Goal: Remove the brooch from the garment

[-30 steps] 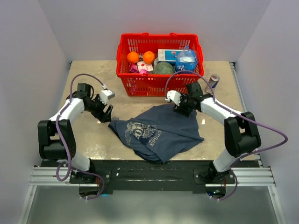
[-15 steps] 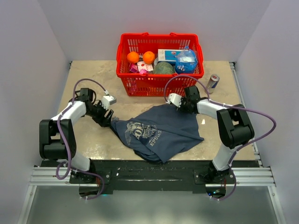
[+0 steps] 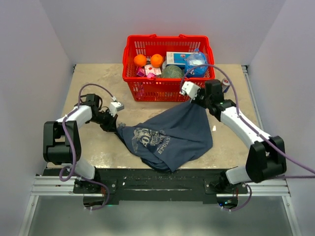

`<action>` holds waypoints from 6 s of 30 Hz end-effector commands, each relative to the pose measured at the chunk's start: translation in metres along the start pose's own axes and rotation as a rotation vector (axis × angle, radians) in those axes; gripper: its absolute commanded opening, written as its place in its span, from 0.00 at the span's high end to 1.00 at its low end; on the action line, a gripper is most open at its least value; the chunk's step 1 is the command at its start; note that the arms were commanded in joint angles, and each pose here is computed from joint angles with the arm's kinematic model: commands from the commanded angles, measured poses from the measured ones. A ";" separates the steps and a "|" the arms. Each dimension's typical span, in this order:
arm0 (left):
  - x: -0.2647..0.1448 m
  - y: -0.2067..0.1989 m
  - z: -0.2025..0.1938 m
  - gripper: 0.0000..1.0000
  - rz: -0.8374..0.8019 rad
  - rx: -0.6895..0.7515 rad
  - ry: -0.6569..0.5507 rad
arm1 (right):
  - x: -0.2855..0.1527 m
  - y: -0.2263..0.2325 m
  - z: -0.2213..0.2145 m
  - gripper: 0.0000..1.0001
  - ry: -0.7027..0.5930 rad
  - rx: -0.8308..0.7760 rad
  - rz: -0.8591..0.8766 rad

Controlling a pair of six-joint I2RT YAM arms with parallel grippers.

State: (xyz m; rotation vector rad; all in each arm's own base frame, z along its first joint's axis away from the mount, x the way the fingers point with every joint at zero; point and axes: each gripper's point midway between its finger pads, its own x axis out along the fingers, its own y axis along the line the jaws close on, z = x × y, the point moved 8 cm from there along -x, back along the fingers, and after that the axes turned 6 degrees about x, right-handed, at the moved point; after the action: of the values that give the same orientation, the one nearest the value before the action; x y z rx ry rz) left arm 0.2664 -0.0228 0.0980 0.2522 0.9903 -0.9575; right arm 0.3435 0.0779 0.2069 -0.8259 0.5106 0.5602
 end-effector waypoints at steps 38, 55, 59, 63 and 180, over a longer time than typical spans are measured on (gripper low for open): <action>0.005 0.010 0.037 1.00 -0.158 -0.164 -0.058 | -0.062 -0.029 0.040 1.00 -0.164 0.255 -0.124; -0.200 -0.023 0.139 1.00 0.383 0.782 -0.119 | -0.164 -0.082 0.051 1.00 -0.330 0.245 -0.370; -0.153 -0.046 0.063 1.00 0.197 0.740 0.065 | -0.165 -0.033 0.007 1.00 -0.222 0.133 -0.270; -0.124 -0.074 0.012 0.62 0.123 0.747 0.099 | -0.149 0.020 -0.046 1.00 -0.088 0.032 -0.141; -0.101 0.031 0.093 0.98 0.611 0.221 -0.159 | -0.075 -0.057 -0.001 1.00 -0.176 0.350 -0.395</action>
State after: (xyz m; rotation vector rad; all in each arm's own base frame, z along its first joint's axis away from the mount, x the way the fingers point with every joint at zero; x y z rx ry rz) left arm 0.2779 -0.0069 0.2045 0.6941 0.6973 -0.5659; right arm 0.2869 0.0322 0.2682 -0.5171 0.3769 0.3334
